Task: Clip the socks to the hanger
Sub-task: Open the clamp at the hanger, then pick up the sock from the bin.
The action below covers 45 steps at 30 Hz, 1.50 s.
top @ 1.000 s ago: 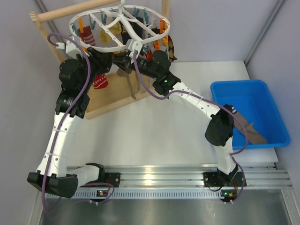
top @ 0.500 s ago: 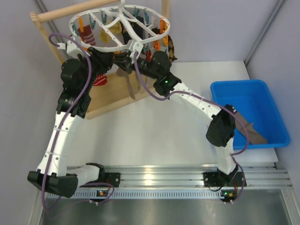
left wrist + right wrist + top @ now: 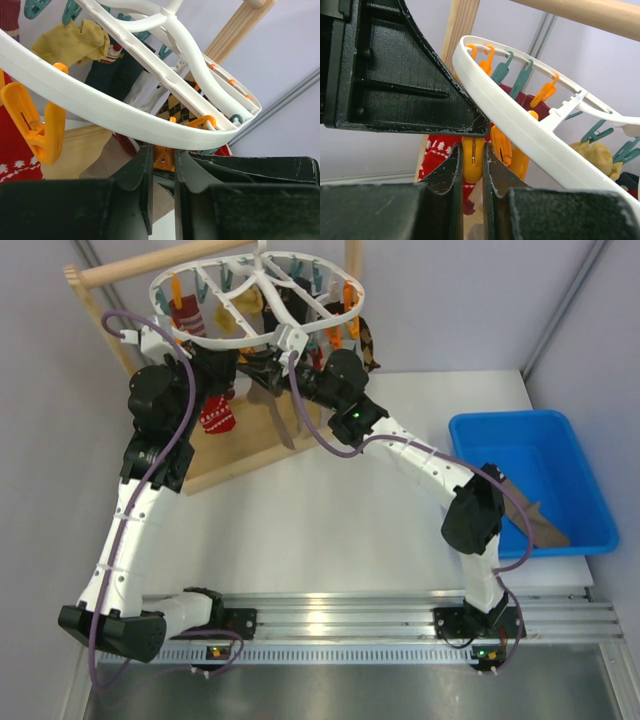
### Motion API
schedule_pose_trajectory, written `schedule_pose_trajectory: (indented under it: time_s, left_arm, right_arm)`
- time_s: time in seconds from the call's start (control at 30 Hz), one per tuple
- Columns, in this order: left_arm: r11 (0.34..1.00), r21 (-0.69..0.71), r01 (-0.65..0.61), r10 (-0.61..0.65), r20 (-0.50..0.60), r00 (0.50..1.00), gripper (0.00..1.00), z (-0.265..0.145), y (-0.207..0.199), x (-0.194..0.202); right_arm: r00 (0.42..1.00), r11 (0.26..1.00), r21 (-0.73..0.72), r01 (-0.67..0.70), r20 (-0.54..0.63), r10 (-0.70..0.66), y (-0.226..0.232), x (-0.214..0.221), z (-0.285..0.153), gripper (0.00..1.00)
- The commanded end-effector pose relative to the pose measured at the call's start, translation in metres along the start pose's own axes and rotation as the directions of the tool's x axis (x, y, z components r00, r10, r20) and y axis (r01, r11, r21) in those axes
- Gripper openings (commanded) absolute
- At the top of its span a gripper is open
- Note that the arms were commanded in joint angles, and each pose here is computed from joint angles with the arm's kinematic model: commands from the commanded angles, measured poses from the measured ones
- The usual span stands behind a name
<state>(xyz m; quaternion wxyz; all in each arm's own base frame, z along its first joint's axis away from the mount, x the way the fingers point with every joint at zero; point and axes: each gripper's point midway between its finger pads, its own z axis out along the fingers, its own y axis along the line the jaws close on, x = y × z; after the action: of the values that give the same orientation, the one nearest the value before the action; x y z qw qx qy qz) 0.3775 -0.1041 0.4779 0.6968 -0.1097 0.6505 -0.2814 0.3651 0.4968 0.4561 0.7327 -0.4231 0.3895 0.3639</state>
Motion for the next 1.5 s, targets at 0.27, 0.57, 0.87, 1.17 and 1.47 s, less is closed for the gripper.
schedule_pose_trajectory:
  time_s: [0.27,0.57,0.87,1.17,1.47]
  left_arm:
    - [0.997,0.063,0.035,-0.049,0.239,0.97,0.0,0.004,-0.019,-0.065]
    - [0.998,0.066,0.024,-0.036,0.185,0.982,0.0,0.005,-0.015,-0.047]
    - [0.992,0.126,0.012,-0.029,0.131,0.991,0.0,0.007,-0.023,-0.033]
    - [0.988,0.151,-0.011,-0.006,0.111,0.994,0.0,0.001,-0.028,-0.029]
    - [0.989,0.144,-0.021,0.005,0.114,0.993,0.0,0.001,-0.028,-0.031]
  right_arm:
    - [1.0,0.994,-0.107,0.007,-0.022,-0.009,0.028,-0.031,-0.019,0.5]
    - [0.979,0.998,-0.037,-0.042,-0.202,0.033,-0.003,-0.03,-0.103,0.75]
    - [0.783,0.983,0.144,-0.113,-0.596,0.178,-0.065,0.029,-0.312,0.93]
    - [0.281,0.867,0.489,-0.095,-0.823,0.495,-0.099,0.114,-0.563,0.79]
    - [-0.015,0.826,0.563,-0.002,-0.826,0.563,-0.12,0.219,-0.656,0.56]
